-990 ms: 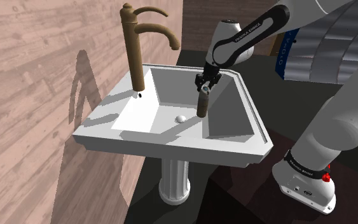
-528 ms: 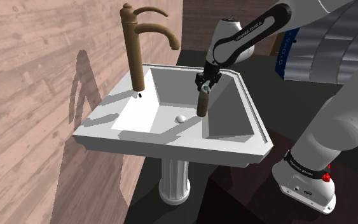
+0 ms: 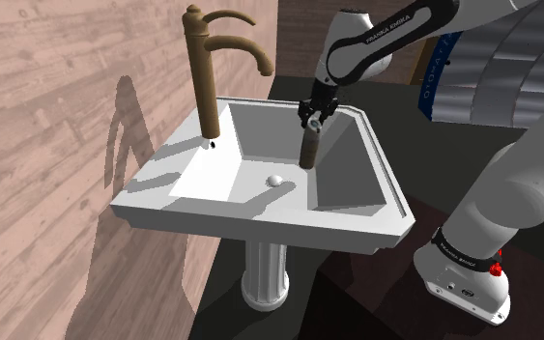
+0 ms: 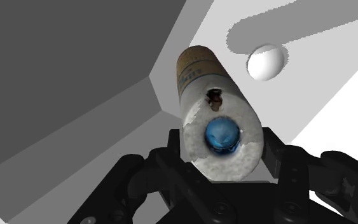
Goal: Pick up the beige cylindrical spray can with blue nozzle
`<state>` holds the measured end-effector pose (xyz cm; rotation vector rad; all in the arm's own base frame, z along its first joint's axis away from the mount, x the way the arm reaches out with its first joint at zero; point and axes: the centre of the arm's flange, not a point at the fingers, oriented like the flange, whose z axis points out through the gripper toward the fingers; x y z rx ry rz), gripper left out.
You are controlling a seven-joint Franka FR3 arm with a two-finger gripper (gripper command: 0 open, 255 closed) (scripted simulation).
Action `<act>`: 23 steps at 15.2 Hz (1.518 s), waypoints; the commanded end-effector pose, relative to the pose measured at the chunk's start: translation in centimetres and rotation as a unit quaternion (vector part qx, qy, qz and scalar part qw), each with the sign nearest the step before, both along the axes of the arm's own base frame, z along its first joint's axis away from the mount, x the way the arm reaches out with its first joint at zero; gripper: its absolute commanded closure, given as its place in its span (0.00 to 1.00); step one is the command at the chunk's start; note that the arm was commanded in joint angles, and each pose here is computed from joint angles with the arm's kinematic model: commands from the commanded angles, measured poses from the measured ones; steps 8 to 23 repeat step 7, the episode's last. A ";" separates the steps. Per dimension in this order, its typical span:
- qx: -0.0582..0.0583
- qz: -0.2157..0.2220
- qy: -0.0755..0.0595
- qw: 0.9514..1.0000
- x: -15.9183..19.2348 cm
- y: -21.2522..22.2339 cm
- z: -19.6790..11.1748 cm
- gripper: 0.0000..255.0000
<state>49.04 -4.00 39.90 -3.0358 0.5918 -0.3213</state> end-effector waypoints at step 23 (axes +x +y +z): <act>0.000 0.000 0.000 1.000 0.0 0.0 3.3 1.00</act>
